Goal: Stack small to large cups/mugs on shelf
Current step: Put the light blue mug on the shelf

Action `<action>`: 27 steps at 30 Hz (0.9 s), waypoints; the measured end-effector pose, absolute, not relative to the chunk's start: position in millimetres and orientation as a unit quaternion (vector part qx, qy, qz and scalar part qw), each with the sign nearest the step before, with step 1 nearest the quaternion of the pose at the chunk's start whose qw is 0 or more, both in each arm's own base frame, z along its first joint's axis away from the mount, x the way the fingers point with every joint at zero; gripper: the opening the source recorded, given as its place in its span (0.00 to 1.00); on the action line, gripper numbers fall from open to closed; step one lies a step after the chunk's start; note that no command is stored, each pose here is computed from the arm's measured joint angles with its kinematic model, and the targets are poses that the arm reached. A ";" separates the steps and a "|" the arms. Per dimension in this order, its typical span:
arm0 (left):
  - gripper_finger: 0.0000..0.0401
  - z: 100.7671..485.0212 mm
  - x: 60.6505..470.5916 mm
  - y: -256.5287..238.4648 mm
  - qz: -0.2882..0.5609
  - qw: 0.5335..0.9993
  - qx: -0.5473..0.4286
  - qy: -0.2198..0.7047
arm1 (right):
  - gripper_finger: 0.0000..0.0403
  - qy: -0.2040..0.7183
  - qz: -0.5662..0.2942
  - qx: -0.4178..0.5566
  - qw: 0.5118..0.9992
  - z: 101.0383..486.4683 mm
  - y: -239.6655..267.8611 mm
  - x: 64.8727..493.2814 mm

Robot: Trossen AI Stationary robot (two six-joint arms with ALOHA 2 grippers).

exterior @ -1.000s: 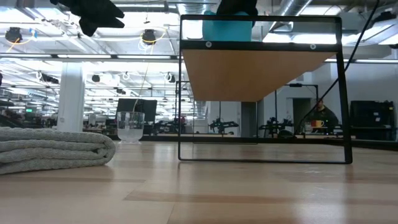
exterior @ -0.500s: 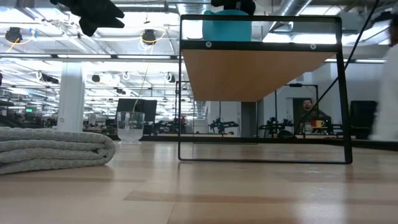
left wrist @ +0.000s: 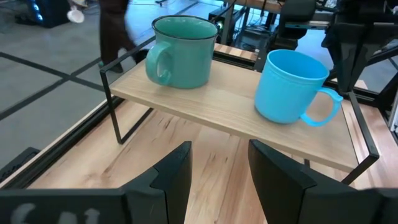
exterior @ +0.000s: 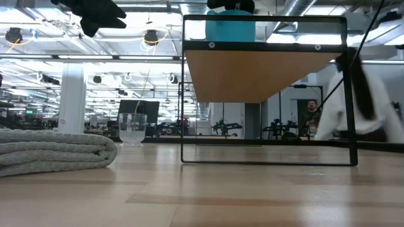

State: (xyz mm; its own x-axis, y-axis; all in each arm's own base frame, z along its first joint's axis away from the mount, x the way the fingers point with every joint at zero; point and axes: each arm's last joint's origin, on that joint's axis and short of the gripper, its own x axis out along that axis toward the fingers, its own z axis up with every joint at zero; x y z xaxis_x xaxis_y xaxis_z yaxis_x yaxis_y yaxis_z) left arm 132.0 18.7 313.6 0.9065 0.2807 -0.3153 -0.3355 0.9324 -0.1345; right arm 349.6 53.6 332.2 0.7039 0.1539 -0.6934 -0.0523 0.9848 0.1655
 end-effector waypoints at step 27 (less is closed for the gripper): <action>0.37 326.6 128.2 16.0 0.112 0.987 -0.080 0.087 | 0.02 0.286 -0.122 -0.003 0.950 409.9 21.5 237.5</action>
